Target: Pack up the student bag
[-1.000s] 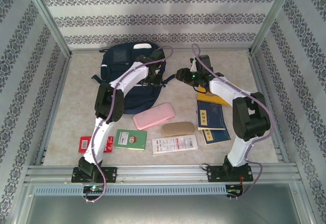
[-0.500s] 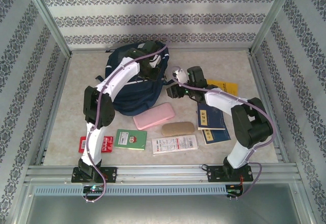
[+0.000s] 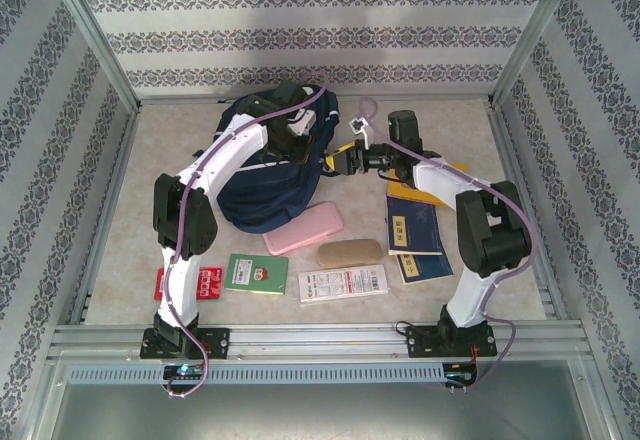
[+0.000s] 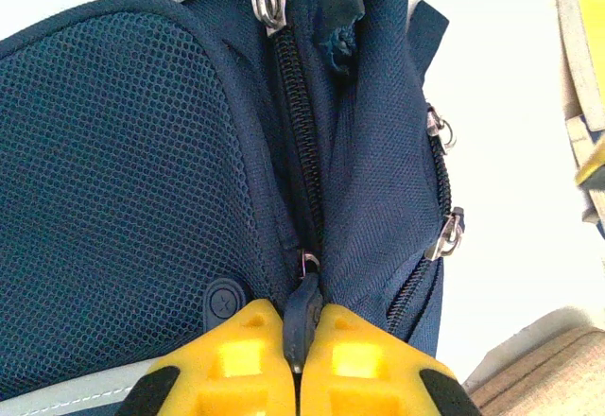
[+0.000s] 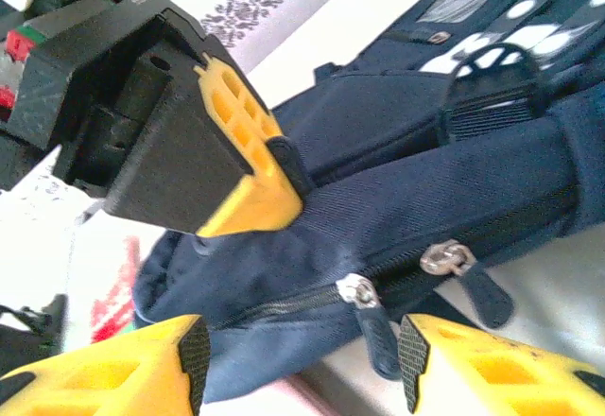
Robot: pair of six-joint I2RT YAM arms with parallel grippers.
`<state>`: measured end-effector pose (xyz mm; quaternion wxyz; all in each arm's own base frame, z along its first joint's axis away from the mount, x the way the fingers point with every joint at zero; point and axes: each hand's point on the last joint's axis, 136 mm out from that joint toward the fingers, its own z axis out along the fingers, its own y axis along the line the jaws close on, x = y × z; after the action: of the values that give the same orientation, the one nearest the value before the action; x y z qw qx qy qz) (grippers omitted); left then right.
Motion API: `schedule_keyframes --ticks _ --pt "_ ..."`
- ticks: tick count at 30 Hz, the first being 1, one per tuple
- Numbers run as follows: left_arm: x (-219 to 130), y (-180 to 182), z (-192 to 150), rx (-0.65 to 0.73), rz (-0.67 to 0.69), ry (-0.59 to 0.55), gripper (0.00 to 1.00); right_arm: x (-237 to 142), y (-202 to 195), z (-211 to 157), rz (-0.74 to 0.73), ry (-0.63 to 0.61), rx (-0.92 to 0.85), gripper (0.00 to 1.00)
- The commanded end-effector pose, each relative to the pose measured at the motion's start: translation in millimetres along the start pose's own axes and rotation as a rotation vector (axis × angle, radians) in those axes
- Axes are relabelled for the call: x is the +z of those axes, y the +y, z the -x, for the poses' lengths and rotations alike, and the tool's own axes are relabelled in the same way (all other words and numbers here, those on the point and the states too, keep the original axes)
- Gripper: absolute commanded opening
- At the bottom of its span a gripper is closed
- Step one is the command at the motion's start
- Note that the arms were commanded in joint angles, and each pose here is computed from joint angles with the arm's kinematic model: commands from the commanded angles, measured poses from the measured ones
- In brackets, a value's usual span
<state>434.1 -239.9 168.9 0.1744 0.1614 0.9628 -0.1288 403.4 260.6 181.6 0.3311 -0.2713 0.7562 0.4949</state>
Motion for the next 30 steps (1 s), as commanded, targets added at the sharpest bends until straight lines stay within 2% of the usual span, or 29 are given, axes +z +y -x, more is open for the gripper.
schedule_keyframes --ticks 1,4,9,17,24,30 --pt "-48 -15 26 0.023 -0.090 -0.145 0.00 6 12 -3 0.112 0.021 0.210 0.58" --pt "-53 -14 27 0.008 -0.120 -0.152 0.00 8 0 -8 0.091 0.023 0.335 0.58" --pt "-55 -12 26 -0.009 -0.148 -0.151 0.00 3 -15 -21 0.078 -0.001 0.407 0.58" --pt "-56 -10 26 -0.016 -0.154 -0.151 0.00 18 -2 -18 0.182 0.018 0.429 0.59" --pt "-57 -8 26 -0.020 -0.146 -0.155 0.00 29 -1 -13 0.213 0.023 0.450 0.59" --pt "-57 -8 26 -0.023 -0.145 -0.153 0.00 31 7 -4 0.264 -0.005 0.451 0.53"
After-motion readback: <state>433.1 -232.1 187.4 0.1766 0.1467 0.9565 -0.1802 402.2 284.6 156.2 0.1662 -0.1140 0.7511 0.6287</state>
